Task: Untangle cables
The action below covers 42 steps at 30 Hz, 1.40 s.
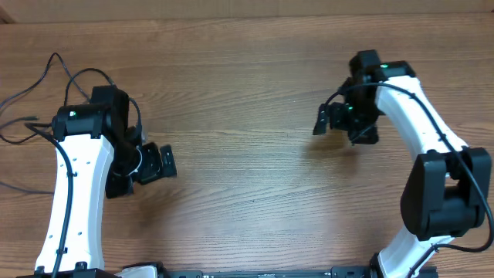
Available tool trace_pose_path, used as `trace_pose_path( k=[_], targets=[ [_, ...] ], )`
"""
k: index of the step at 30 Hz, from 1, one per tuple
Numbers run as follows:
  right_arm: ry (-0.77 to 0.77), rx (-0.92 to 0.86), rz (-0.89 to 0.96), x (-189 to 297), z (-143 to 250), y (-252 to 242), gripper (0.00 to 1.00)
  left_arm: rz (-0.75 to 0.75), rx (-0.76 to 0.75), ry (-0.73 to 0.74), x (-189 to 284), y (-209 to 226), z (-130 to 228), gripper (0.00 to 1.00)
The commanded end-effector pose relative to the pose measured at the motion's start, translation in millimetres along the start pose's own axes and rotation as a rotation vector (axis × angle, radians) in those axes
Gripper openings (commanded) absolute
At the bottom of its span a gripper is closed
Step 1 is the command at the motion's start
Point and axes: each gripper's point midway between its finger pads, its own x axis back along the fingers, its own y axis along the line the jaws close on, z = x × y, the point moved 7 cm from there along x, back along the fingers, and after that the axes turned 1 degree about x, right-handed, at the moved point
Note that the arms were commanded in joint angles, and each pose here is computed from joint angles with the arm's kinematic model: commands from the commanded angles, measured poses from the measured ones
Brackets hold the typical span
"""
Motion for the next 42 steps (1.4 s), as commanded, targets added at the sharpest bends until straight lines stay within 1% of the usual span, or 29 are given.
trace_pose_path(
  k=[1,2,4,5,7,8,10,16,21,26,30,42],
  targets=[
    [-0.082,-0.023,-0.027,30,5,-5,1.00,-0.028,-0.035,0.025,-2,3,4,0.97],
    [-0.094,-0.021,-0.029,35,6,-7,1.00,-0.030,-0.035,0.021,-1,3,5,0.95],
    [-0.128,-0.001,-0.031,45,9,-9,1.00,-0.033,-0.040,-0.008,-1,4,7,0.94],
    [-0.159,0.000,-0.021,52,11,-11,1.00,-0.023,-0.045,-0.049,0,5,9,0.94],
    [-0.204,0.003,-0.006,59,15,-14,1.00,-0.006,-0.053,-0.118,2,6,14,0.96],
    [-0.227,0.007,-0.002,61,18,-14,1.00,0.004,-0.056,-0.154,3,6,17,1.00],
    [-0.270,0.016,-0.007,64,25,-15,1.00,0.034,-0.057,-0.239,7,7,26,1.00],
    [-0.419,0.050,-0.034,69,52,-18,1.00,0.107,-0.098,-0.564,40,14,66,1.00],
    [-0.591,0.089,-0.066,90,79,-17,1.00,0.112,-0.105,-0.861,69,25,98,0.99],
    [-0.704,0.107,-0.068,116,103,-17,1.00,0.172,-0.098,-1.043,90,25,107,1.00],
    [-0.711,0.108,-0.070,120,114,-17,1.00,0.166,-0.096,-1.017,86,26,110,1.00],
    [-0.684,0.103,-0.065,114,109,-18,1.00,0.141,-0.087,-0.935,73,30,117,1.00]
  ],
)
